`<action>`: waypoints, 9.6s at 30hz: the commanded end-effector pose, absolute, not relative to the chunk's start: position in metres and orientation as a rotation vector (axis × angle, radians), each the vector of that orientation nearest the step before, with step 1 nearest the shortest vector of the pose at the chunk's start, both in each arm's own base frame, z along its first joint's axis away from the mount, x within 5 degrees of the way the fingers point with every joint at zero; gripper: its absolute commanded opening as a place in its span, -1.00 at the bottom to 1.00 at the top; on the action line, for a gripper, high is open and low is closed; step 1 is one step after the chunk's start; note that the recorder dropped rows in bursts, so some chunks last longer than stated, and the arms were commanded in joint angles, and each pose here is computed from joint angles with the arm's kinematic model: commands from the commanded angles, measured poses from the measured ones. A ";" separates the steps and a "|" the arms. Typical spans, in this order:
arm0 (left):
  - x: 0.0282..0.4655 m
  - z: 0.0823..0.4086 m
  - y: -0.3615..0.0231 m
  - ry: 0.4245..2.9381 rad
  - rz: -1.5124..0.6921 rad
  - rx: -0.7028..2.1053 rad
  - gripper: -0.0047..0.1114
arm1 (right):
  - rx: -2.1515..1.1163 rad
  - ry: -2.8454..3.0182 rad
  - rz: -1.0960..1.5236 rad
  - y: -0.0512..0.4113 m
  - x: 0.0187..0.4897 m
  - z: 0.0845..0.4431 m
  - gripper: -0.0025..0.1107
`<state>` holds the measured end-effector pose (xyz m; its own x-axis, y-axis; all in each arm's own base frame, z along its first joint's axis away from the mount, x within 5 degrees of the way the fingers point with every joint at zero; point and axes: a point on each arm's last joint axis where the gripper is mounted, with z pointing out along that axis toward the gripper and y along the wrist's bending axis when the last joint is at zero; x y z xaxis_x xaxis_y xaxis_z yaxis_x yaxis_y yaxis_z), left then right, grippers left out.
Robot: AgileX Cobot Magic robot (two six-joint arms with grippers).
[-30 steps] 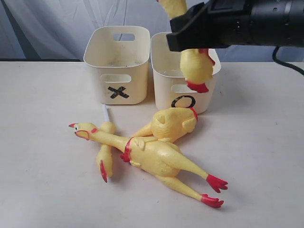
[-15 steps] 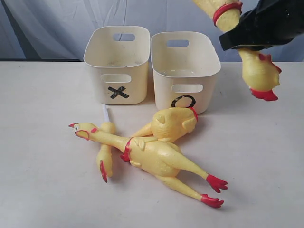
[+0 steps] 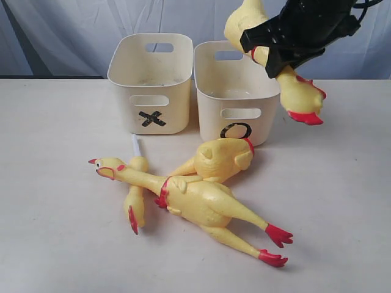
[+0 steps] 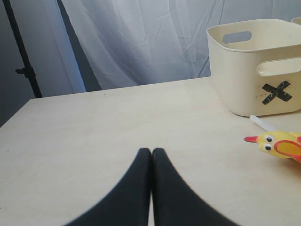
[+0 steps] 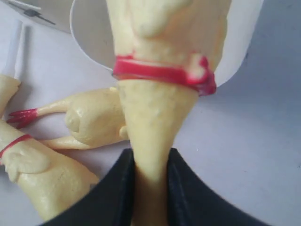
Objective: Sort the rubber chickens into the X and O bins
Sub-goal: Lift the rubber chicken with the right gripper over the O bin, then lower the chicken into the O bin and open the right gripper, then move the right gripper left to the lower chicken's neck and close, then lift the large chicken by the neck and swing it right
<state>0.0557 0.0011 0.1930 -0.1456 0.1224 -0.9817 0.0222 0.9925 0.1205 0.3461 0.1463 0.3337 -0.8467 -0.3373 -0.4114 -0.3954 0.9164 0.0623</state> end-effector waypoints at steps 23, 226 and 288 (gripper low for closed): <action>0.056 0.192 0.001 1.714 0.078 0.113 -0.92 | -0.608 2.810 0.401 0.166 0.360 0.299 -0.97; 0.056 0.192 0.001 1.713 0.079 0.114 -0.92 | -1.192 2.131 0.473 0.356 0.258 0.351 -0.97; 0.056 0.192 0.001 1.713 0.079 0.114 -0.92 | -0.292 1.481 0.416 0.079 0.222 0.390 -0.97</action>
<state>0.0557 0.0011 0.1930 -0.1456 0.1224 -0.9817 0.0222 0.9925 0.1205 0.2127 0.0820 0.3889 0.0109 0.0078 -0.9999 -0.4221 0.9066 0.0025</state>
